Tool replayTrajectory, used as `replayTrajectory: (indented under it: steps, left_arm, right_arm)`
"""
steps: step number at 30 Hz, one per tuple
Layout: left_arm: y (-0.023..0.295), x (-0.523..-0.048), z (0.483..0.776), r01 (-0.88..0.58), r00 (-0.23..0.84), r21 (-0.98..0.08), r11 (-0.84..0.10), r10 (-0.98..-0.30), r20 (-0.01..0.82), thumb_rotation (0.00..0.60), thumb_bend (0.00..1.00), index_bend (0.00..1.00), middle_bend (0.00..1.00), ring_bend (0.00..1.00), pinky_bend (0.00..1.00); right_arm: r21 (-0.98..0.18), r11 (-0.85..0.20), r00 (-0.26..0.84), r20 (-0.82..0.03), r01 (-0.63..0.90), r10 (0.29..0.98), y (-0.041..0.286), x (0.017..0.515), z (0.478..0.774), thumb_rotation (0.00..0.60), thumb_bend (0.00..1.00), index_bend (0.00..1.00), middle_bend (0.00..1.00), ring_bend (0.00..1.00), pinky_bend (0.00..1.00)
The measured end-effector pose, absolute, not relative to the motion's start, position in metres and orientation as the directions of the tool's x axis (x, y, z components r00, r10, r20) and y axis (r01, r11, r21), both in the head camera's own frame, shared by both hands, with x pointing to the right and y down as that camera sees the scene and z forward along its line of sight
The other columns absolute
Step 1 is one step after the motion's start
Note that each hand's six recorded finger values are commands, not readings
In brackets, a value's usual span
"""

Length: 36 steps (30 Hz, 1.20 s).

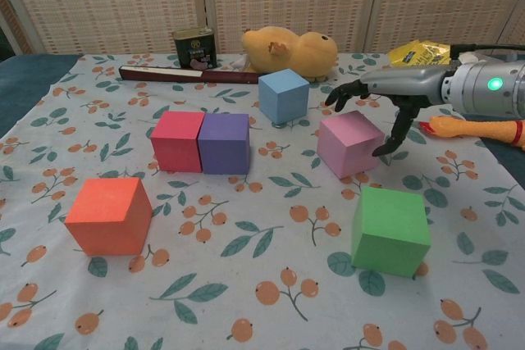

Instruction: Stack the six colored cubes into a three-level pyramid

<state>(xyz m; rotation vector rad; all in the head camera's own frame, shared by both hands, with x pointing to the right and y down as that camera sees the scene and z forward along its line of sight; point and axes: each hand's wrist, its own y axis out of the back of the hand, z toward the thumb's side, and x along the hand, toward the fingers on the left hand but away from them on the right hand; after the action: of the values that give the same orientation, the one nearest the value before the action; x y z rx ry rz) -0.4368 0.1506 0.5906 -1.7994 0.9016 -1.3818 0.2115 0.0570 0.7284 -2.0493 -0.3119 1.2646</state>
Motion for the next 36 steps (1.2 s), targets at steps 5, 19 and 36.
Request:
replayTrajectory:
  steps: [5,19,36]
  left_arm:
    - [0.148,-0.436,0.591,-0.129,0.201,-0.843,-0.522,-0.846,0.493,0.600,0.35,0.02,0.03,0.04,0.23]
    - [0.142,-0.426,0.587,-0.130,0.237,-0.855,-0.503,-0.853,0.466,0.600,0.35,0.02,0.03,0.04,0.23]
    - [0.140,-0.422,0.586,-0.124,0.254,-0.854,-0.506,-0.848,0.465,0.600,0.35,0.02,0.03,0.04,0.23]
  right_arm:
    - [-0.686,-0.712,0.490,-0.677,-0.149,0.550,0.053,0.212,0.734,0.600,0.00,0.37,0.34,0.10,0.17]
    - [-0.668,-0.742,0.482,-0.634,0.054,0.606,0.044,0.185,0.702,0.600,0.00,0.36,0.46,0.19,0.19]
    - [-0.599,-0.795,0.445,-0.690,0.093,0.571,0.030,0.129,0.712,0.600,0.00,0.34,0.46,0.19,0.19]
